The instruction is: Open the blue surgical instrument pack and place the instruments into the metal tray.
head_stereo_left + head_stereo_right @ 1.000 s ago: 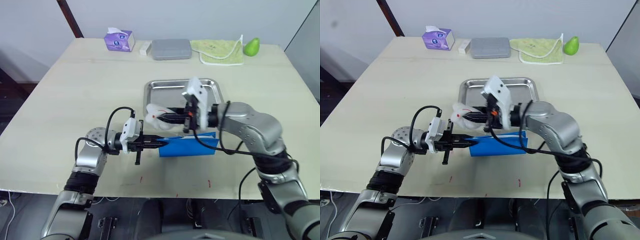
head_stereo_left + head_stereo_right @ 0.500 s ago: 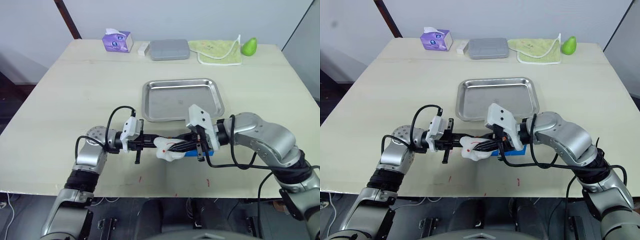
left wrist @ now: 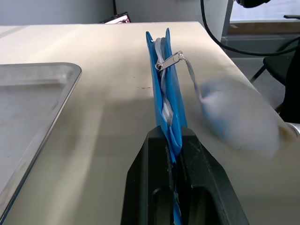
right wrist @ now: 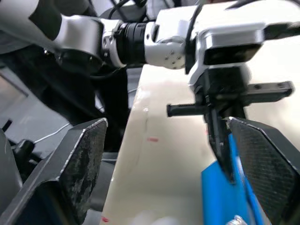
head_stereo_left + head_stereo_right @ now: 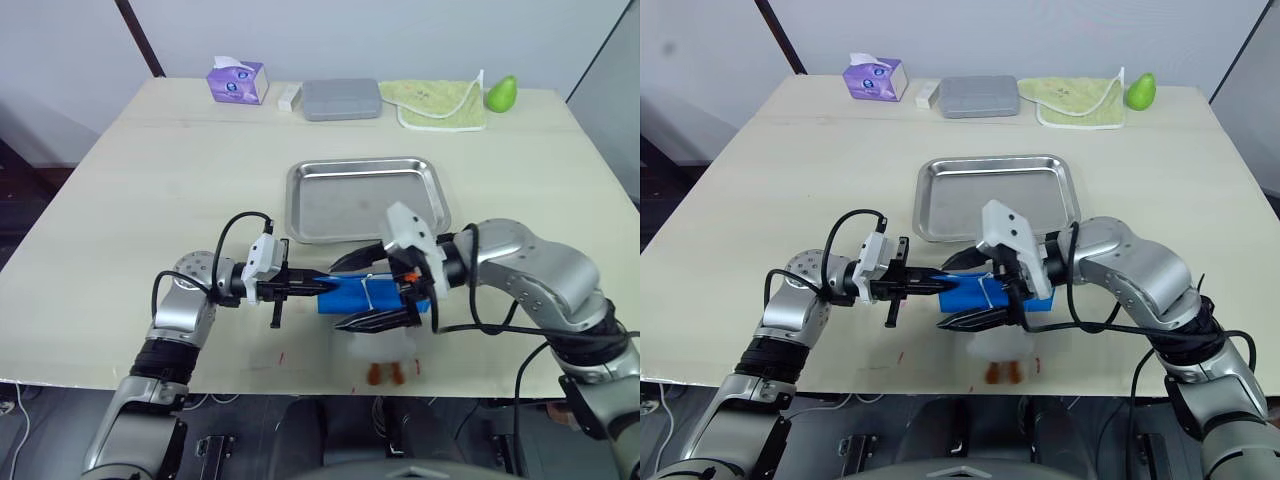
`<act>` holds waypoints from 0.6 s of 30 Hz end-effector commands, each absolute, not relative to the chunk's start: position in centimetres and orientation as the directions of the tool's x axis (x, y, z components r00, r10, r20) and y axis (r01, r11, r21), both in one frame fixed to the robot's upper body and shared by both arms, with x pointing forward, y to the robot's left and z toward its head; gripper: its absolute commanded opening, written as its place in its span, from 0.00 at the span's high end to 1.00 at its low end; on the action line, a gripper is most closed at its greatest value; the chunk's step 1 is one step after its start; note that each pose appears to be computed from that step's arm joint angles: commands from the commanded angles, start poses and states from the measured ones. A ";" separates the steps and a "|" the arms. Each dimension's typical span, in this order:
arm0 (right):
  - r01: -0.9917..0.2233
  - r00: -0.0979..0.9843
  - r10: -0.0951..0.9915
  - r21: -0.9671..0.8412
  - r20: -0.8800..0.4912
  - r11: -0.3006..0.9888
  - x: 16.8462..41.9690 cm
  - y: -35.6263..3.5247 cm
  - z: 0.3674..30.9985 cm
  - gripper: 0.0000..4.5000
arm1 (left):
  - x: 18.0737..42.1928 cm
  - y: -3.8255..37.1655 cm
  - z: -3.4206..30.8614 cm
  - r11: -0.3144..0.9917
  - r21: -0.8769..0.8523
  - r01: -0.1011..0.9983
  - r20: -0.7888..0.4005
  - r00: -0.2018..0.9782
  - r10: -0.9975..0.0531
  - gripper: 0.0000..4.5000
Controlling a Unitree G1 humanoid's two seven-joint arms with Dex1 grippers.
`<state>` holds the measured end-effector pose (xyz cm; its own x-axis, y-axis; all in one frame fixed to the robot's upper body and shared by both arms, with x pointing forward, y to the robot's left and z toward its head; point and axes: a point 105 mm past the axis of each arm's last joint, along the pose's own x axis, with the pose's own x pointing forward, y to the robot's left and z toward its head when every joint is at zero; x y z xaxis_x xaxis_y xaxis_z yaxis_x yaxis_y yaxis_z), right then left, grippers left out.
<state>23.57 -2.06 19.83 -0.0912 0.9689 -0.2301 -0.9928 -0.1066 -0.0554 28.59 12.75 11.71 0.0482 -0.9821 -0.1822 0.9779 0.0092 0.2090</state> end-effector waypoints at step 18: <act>-0.909 0.417 0.868 -0.130 -0.268 0.397 19.8 -19.7 20.3 0.03 | 28.1 13.5 10.8 0.007 0.180 0.984 -0.205 0.044 -0.978 1.00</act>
